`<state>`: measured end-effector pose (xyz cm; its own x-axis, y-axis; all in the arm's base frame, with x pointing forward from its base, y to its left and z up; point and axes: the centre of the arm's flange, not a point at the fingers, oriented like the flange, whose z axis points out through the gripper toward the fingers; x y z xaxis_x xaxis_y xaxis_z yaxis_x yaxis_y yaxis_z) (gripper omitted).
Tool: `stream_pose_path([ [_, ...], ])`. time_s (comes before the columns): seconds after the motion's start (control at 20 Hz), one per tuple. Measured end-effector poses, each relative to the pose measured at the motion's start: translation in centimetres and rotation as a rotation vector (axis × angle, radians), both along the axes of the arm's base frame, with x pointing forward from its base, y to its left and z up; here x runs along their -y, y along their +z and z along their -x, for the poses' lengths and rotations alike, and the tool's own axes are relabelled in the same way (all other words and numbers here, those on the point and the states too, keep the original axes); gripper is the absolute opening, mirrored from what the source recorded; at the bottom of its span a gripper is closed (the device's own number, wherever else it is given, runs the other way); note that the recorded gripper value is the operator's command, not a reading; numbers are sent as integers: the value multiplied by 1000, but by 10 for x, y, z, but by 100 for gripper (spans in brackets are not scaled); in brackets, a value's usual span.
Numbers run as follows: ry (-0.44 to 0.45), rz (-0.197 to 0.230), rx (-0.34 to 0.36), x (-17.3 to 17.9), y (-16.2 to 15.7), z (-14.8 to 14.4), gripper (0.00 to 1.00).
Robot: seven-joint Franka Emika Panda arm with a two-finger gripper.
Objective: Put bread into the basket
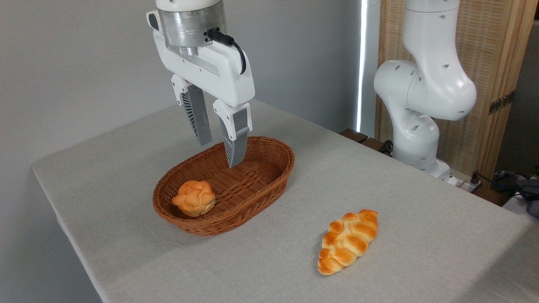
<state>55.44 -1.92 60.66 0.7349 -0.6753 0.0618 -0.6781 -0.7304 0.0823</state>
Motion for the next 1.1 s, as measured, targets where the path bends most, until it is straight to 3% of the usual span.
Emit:
stream_pose_path([
  [0.8, 7, 0, -2, -4, -1, -1, 100],
  [1.1, 80, -12, -7, -49, -2, 7, 100],
])
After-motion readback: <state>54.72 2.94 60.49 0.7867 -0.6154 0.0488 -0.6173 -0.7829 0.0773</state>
